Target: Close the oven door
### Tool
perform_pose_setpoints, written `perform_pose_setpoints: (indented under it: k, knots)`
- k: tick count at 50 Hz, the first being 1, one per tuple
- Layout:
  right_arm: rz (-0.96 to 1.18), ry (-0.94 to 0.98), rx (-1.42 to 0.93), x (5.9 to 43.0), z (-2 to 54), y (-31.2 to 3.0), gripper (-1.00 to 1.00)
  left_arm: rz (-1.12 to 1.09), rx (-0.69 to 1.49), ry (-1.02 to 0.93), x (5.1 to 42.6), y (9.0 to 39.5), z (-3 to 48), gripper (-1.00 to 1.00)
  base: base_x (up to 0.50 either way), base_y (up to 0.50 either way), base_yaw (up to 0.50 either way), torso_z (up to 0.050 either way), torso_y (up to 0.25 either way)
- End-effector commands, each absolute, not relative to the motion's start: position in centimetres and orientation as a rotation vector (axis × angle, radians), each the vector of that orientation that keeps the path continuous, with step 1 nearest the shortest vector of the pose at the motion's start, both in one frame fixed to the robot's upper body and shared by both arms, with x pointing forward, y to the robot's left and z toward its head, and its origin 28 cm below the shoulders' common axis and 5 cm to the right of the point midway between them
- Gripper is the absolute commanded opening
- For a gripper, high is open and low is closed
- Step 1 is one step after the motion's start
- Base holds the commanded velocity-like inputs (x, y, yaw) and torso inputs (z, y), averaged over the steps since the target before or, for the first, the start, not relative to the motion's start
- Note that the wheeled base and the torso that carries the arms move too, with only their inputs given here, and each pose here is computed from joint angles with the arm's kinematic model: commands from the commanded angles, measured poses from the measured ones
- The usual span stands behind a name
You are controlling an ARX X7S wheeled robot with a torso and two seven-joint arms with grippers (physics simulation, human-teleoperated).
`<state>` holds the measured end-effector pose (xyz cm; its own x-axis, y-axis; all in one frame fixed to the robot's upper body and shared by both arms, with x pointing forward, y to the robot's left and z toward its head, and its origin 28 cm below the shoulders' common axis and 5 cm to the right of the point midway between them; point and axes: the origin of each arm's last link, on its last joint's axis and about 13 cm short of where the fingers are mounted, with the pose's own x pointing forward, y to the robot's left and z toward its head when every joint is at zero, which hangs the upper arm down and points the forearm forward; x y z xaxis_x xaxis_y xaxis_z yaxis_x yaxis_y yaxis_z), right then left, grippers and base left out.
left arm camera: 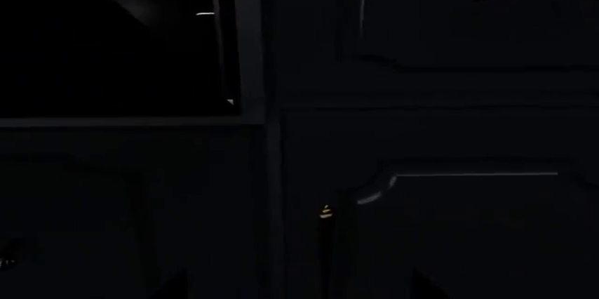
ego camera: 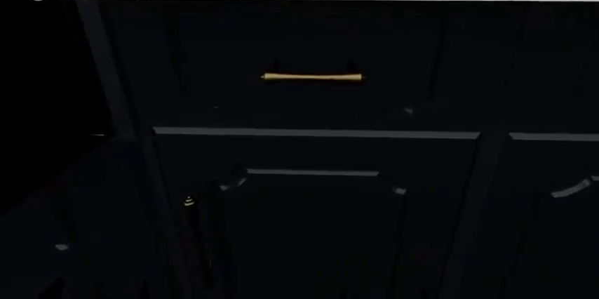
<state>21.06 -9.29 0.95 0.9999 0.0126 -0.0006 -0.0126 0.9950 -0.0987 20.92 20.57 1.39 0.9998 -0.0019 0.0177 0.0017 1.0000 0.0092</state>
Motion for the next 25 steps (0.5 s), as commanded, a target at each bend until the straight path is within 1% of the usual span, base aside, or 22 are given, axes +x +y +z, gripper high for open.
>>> perform_pose_setpoints:
  k: [1,25]
  knots:
    - [0.008,-0.001,-0.097,21.05,0.96,-9.33,1.0,-0.003,0.015,-0.011,20.9,20.5,1.32,1.0,0.0,0.0,0.0,-0.05,0.0]
    - [0.015,0.001,-0.101,21.12,0.79,-9.33,1.0,-0.002,0.019,-0.01,20.96,20.5,1.26,1.0,0.0,0.0,0.0,-0.05,0.0]
